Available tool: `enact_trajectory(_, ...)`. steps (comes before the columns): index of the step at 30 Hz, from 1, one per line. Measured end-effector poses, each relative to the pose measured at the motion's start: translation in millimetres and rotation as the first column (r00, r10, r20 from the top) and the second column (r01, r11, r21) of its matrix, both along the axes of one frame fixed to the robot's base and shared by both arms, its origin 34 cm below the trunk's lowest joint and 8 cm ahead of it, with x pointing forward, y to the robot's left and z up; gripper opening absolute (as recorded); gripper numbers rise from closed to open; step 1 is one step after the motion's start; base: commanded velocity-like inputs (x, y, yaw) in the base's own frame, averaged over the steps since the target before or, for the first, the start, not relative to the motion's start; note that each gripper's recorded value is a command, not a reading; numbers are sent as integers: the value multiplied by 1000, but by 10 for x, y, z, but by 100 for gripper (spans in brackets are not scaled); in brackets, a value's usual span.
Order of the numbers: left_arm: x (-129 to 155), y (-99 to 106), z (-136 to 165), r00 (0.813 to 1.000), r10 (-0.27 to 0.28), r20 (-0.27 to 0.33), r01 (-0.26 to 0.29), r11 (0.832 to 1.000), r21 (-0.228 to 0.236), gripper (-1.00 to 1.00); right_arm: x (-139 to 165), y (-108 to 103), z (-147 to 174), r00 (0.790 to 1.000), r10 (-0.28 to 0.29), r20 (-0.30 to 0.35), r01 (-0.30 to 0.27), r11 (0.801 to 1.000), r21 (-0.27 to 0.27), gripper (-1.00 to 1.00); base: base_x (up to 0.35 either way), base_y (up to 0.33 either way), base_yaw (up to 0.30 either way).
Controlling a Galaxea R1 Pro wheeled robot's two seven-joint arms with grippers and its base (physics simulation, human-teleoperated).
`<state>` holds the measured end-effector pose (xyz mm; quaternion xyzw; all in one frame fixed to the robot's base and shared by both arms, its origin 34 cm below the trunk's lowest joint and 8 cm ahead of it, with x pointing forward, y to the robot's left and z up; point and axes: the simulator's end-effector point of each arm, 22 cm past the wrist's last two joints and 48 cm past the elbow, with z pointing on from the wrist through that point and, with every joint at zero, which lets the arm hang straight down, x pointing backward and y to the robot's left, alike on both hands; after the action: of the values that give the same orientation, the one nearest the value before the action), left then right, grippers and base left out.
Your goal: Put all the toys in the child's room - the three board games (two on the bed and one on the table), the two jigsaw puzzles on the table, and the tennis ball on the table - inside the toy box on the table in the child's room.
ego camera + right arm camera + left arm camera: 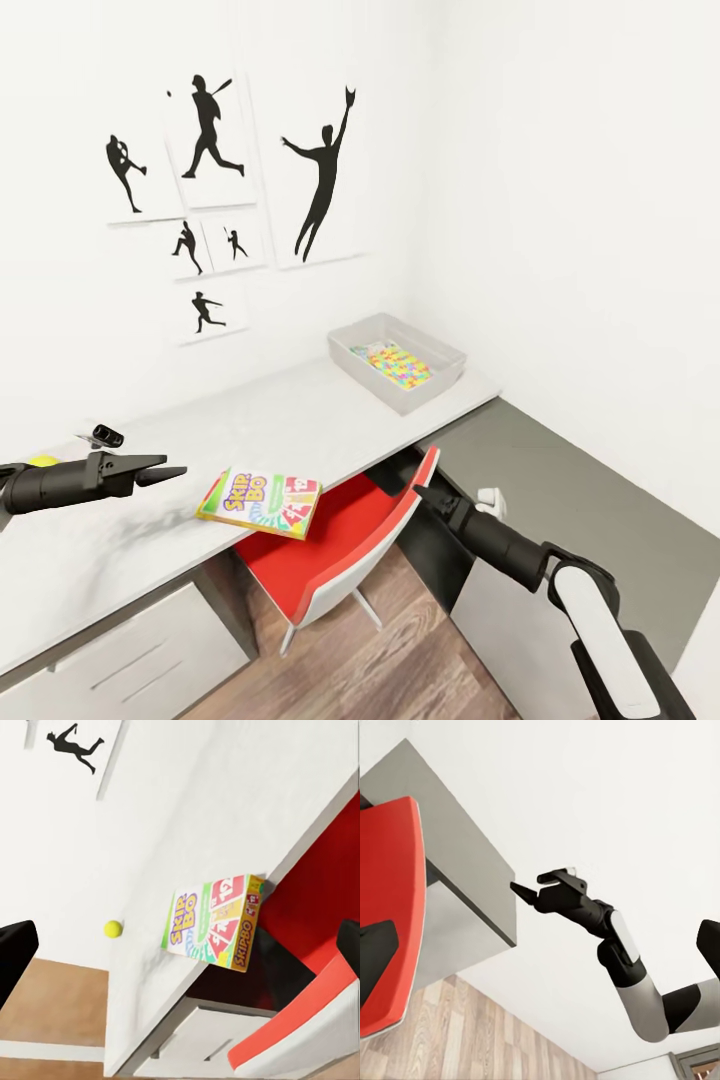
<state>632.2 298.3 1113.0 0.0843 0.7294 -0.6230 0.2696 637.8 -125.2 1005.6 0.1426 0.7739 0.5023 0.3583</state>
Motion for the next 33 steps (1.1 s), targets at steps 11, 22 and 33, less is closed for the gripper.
enact_trajectory(11,35,-44,-105,1000,-5,1,5,1000,-11,100,51,-15,-111,1000,-11,2,11,1000,-2,100,0,0,0)
enact_trajectory(22,67,-172,-229,1000,-18,1,18,999,-40,100,59,73,-204,1000,2,-2,-2,1000,18,100,0,0,0)
enact_trajectory(33,71,-356,-396,999,-48,-6,47,997,-62,100,-614,-189,-890,989,-34,-145,43,997,62,100,0,0,0)
